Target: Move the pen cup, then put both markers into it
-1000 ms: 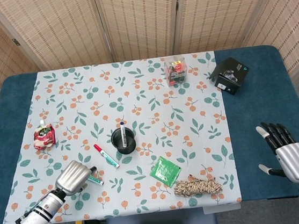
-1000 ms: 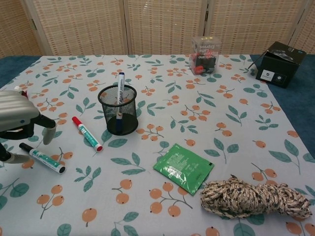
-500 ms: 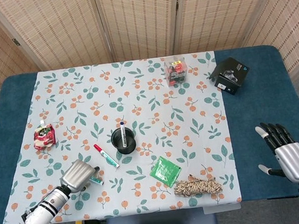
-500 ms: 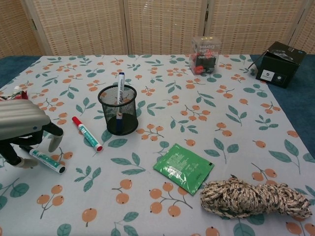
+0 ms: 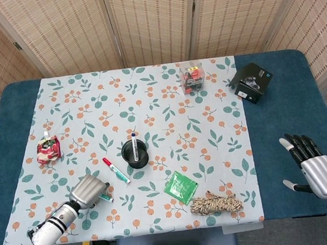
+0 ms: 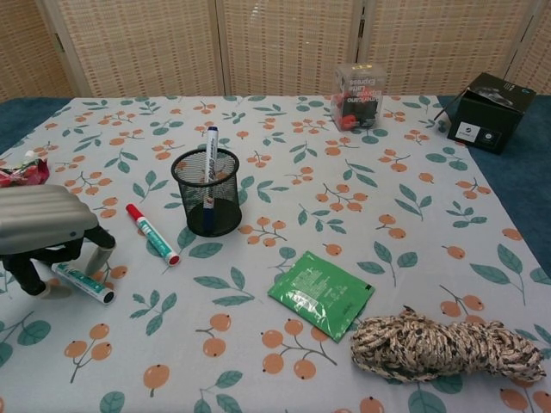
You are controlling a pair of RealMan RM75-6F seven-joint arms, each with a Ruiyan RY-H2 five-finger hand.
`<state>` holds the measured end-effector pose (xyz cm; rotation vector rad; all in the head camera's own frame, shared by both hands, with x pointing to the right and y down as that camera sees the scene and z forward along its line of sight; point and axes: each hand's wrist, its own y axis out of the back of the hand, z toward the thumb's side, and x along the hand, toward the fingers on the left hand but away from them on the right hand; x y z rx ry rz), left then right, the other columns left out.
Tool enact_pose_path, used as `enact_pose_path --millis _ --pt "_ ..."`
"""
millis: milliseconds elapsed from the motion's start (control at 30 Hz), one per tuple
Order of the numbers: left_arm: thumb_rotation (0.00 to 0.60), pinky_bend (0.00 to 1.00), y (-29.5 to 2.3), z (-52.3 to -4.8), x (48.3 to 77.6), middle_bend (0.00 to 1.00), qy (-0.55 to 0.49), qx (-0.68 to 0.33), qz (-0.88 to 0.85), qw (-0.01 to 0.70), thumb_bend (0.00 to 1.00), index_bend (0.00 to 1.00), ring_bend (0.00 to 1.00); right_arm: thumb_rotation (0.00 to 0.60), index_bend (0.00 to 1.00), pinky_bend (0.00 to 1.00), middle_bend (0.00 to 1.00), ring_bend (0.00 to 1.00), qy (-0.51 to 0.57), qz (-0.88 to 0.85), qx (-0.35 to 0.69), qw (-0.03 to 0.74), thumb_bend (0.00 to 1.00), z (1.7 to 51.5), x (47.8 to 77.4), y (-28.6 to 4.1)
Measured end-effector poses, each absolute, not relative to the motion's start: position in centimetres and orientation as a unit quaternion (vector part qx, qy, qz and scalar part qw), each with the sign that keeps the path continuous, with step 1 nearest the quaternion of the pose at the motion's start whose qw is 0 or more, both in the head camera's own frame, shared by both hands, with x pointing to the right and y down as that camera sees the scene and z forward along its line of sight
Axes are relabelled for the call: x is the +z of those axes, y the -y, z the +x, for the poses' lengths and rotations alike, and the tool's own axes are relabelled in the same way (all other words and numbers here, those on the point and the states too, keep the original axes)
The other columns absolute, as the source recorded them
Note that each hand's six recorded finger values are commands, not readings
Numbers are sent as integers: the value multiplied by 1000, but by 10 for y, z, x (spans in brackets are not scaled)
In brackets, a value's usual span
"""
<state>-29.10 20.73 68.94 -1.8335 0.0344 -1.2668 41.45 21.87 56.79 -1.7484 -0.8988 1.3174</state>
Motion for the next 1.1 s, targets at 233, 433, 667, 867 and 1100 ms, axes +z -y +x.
enact_pose_path --millis 233,433,667,867,1100 --pt "600 941 -208 -288 694 1000 -12 -509 -740 439 301 555 948 600 0 0 0 0 352 -684 516 377 115 415 568 -218" --pt "600 941 -209 -286 699 1000 -7 -509 -740 439 300 555 948 600 0 0 0 0 353 -684 515 377 115 415 567 -218" --pt "600 950 -209 -284 700 1000 -6 -508 -740 440 321 630 948 600 0 0 0 0 353 -684 515 376 115 416 567 -217" --pt "600 967 -207 -284 694 1000 -18 -506 -743 437 347 690 956 600 0 0 0 0 353 -685 514 377 115 416 567 -217" --pt "600 967 -197 -286 667 1000 -50 -499 -742 445 348 689 957 600 0 0 0 0 356 -683 512 379 115 416 565 -218"
